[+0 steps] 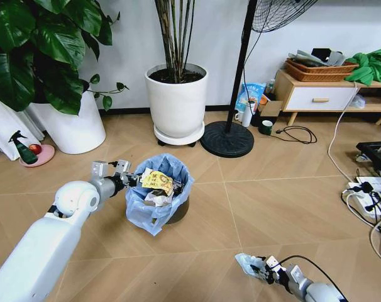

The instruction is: Pick up the trash bin and place the garbage on the floor into it.

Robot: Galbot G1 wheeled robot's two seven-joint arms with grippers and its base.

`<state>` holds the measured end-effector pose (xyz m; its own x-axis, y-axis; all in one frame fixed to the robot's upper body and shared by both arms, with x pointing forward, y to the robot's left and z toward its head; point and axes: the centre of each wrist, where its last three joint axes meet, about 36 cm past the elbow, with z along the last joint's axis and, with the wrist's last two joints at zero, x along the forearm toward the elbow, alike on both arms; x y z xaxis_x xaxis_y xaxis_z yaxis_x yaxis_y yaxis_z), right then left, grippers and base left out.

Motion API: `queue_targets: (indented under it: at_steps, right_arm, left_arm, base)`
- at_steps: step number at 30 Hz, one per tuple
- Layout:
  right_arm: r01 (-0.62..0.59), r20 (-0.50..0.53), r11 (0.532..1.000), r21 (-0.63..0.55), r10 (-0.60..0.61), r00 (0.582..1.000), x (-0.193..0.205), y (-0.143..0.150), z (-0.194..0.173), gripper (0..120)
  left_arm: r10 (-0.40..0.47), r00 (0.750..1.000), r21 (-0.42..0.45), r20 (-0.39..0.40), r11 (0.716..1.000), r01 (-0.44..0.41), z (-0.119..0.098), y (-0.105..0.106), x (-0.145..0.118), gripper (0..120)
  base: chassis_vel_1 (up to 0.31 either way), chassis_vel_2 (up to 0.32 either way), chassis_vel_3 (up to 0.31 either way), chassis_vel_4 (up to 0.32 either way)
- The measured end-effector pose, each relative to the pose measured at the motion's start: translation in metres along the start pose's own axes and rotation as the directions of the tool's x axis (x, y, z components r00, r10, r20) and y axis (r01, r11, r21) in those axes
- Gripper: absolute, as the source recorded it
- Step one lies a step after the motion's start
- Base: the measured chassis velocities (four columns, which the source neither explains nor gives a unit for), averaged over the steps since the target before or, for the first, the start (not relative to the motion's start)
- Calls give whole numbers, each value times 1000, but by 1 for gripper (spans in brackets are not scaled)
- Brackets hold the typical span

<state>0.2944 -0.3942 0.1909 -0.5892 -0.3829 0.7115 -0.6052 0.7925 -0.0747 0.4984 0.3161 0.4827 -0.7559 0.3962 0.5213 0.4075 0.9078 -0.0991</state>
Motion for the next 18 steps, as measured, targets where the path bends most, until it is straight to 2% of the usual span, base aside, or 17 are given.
queue_targets:
  at_steps: [1,2,3,4,6,8,15,18]
  right_arm:
    - [0,0,1000,0,0,1000,0,0,0,29]
    - [-2,2,1000,-2,2,1000,-1,0,1,22]
    - [-3,3,1000,-3,3,1000,-1,0,1,20]
    - [-6,4,1000,-4,6,1000,-1,1,1,14]
    - [-10,6,1000,-5,10,1000,-1,1,1,11]
    - [-18,13,1000,-7,18,1000,-1,1,-1,1]
    - [-57,72,998,-27,59,996,2,-7,-22,0]
    - [-97,139,994,-56,104,985,9,-24,-49,0]
  left_arm:
    - [0,1000,0,0,1000,0,0,0,0,0]
    - [-1,1000,-1,0,1000,1,0,0,0,0]
    - [-1,1000,-2,0,1000,1,0,0,0,0]
    - [-1,1000,-2,0,1000,1,0,-1,0,0]
    - [0,1000,-3,0,1000,0,0,-1,1,0]
    - [-1,1000,-4,0,1000,1,0,-2,1,0]
    - [0,1000,-6,2,1000,0,0,-4,2,0]
    - [-1,1000,-6,1,1000,1,1,-4,2,0]
  base:
    - [0,0,0,0]
    - [0,0,0,0]
    - [0,0,0,0]
    - [0,0,0,0]
    - [0,0,0,0]
    - [0,0,0,0]
    - [0,0,0,0]
    - [0,0,0,0]
